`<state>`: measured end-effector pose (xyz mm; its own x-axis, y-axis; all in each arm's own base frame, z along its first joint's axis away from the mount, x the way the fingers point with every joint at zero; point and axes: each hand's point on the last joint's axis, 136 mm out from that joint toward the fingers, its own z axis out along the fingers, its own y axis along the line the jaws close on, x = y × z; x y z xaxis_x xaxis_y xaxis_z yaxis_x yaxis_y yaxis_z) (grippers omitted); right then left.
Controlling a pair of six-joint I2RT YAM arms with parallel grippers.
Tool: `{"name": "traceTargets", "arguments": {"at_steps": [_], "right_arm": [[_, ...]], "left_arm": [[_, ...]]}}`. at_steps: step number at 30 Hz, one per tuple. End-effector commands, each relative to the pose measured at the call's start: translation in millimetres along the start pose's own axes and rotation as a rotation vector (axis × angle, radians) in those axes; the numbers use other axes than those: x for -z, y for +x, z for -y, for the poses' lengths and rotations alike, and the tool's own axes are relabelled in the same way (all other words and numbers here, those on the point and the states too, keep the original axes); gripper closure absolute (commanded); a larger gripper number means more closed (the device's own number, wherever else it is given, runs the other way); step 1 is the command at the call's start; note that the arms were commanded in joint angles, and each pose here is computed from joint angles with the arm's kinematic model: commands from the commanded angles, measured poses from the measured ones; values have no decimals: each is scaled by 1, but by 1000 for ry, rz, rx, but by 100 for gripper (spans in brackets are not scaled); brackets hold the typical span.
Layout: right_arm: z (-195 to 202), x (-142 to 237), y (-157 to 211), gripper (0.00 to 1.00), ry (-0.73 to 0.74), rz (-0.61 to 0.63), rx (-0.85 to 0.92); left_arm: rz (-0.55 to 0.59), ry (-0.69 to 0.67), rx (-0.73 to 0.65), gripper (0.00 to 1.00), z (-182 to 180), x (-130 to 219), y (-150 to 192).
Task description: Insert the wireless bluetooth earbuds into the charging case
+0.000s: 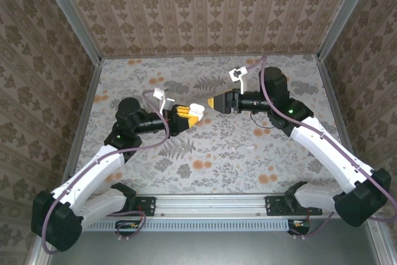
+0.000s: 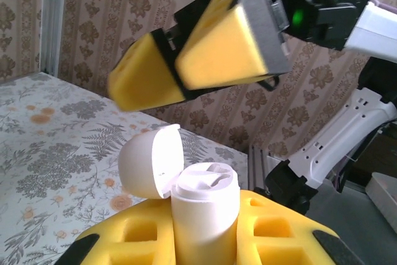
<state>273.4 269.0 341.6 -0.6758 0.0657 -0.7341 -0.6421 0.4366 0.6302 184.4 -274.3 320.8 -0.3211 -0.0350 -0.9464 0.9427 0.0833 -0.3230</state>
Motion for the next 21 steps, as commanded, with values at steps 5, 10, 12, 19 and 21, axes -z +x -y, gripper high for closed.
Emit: {"name": "traceTargets", "arguments": {"at_steps": [5,10,12,19,21], "right_arm": [[28,18,14,38,206,-22,-26],[88,21,60,42,444,-128,-143],[111,22,87,46,530,-213,-197],[160,20,150,55,742,-422,-250],[172,17,167,56,803,-489,-252]], "left_arm": [[19,-66,-36,100,-10,6,-1],[-17,-164,-18,100,-27,11,10],[-45,-197,-10,100,-34,12,18],[-70,-232,16,100,-43,13,32],[-77,-241,23,100,-45,14,35]]}}
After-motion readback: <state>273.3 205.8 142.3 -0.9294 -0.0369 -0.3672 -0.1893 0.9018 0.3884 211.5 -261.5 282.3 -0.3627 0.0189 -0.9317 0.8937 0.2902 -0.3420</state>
